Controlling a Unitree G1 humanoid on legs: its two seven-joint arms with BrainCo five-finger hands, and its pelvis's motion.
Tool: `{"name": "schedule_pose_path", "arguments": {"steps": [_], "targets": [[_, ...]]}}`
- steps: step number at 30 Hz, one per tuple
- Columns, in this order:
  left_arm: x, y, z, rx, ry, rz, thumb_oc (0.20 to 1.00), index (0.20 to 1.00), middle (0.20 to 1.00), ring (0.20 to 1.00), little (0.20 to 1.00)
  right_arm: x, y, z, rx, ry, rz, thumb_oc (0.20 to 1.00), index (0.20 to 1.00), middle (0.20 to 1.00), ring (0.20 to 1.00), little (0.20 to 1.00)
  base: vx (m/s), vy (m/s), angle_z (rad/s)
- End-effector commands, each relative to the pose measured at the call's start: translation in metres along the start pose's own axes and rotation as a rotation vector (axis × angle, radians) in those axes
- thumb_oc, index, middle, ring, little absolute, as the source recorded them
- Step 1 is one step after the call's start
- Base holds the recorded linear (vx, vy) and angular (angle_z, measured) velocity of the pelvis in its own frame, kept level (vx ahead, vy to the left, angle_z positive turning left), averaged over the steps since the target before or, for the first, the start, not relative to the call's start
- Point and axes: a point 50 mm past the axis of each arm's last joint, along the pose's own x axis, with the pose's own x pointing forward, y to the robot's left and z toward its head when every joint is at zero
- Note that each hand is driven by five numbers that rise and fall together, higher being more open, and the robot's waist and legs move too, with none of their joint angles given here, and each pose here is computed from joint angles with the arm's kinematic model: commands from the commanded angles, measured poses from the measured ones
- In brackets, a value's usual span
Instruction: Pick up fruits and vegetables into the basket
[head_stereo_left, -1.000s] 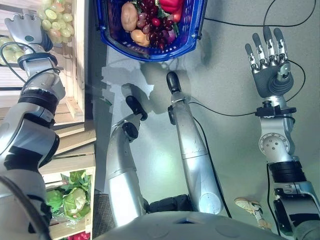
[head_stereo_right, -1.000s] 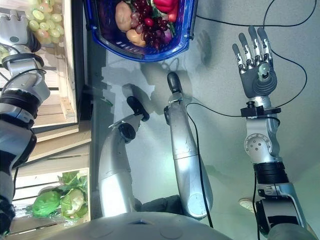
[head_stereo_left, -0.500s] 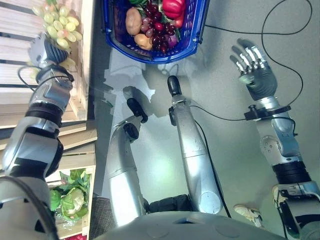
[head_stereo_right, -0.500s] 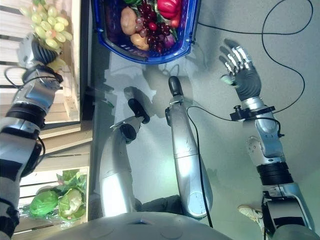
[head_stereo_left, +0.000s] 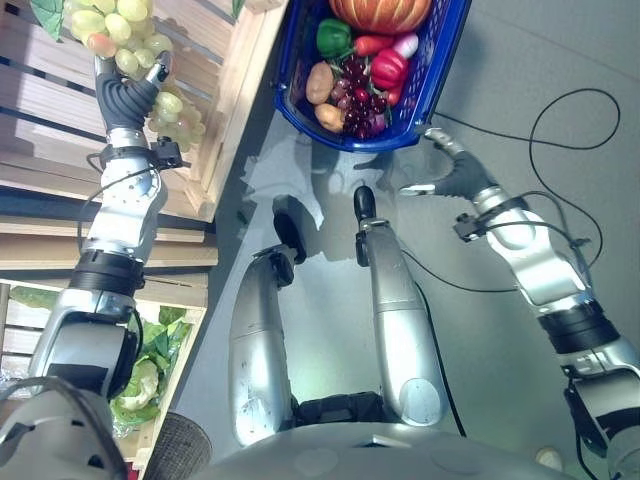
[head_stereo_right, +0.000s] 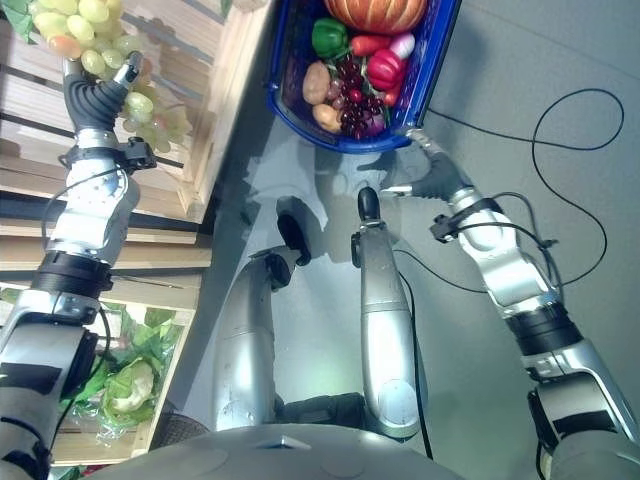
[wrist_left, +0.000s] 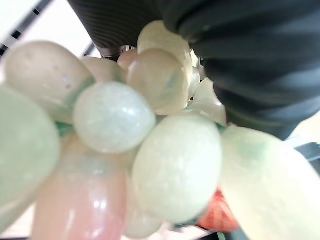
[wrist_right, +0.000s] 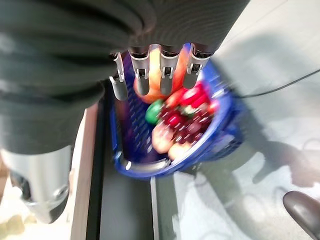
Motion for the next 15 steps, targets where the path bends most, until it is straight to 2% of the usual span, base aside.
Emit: {"name": "schedule_pose_path", "arguments": {"steps": [1,9,15], "targets": [[0.004,0.002,0.035,-0.117,-0.203,-0.023,0.200,0.200,0.200,0.200,0.200,0.009,0.001,0.024,-0.050,-0.060,-0.030,1.000,1.000,1.000,1.000,1.000,-0.02,-0.005,0.13],[-0.003,-0.043,0.068,-0.282,-0.338,-0.245,0.200,0.200,0.200,0.200,0.200,0.040,0.010,0.062,-0.062,-0.135,-0.136,1.000,1.000,1.000,1.000,1.000,-0.03,-0.008,0.10],[-0.012,-0.073,0.079,-0.453,-0.342,-0.359,0.200,0.200,0.200,0.200,0.200,0.051,0.018,0.092,0.039,-0.235,-0.210,1.000,1.000,1.000,1.000,1.000,-0.03,-0.015,0.05]]}}
